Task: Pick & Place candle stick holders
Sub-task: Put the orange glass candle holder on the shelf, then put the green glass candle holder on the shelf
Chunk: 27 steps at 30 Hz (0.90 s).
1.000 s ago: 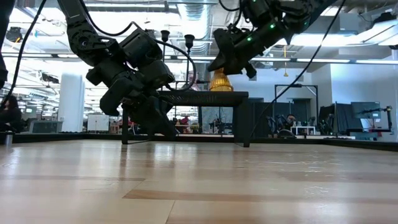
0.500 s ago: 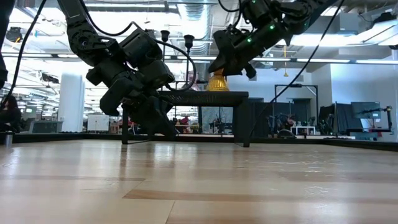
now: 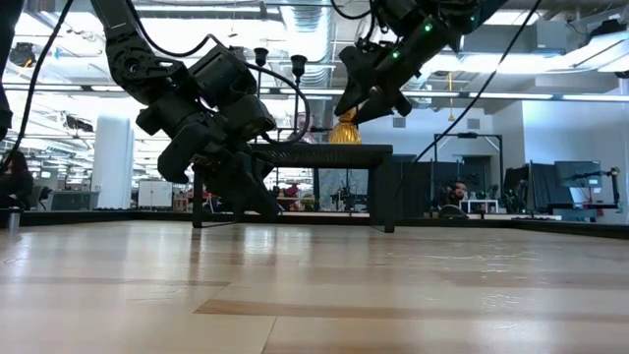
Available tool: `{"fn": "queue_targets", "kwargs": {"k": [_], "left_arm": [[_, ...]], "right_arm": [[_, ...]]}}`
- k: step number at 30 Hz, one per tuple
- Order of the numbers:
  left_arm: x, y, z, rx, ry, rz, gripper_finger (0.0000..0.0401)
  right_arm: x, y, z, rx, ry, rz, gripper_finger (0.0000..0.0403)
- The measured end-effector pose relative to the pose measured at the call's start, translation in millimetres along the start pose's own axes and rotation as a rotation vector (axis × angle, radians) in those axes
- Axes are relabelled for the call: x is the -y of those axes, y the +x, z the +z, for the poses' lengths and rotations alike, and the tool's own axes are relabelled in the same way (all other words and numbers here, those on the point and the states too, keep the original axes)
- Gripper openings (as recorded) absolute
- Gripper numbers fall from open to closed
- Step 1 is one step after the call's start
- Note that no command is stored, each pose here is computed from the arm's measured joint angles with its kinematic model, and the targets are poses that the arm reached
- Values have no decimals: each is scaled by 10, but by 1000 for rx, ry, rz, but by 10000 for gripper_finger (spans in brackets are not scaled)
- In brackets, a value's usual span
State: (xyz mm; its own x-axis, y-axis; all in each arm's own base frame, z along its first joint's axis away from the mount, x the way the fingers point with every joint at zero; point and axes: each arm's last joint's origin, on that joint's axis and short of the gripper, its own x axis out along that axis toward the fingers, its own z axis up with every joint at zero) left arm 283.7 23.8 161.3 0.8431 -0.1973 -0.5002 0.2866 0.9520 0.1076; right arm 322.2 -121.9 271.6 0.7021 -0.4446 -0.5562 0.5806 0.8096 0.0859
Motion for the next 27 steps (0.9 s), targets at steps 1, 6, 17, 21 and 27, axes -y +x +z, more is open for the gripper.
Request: {"fn": "queue_targets", "kwargs": {"k": [1, 6, 17, 21, 27], "left_arm": [[0, 0, 0, 0, 0, 0, 7], [0, 0, 0, 0, 0, 0, 7], [1, 0, 0, 0, 0, 0, 7], [4, -18, 7, -4, -1, -2, 7], [28, -184, 104, 1, -1, 0, 7]], "right_arm": [[-1, -19, 18, -22, -4, -5, 246], [-9, -142, 157, -103, -19, -24, 255], [-301, -630, 460, -246, -103, 14, 253], [-529, -822, 369, -275, -176, 39, 228], [-849, -1075, 144, -290, -324, -75, 129]]}}
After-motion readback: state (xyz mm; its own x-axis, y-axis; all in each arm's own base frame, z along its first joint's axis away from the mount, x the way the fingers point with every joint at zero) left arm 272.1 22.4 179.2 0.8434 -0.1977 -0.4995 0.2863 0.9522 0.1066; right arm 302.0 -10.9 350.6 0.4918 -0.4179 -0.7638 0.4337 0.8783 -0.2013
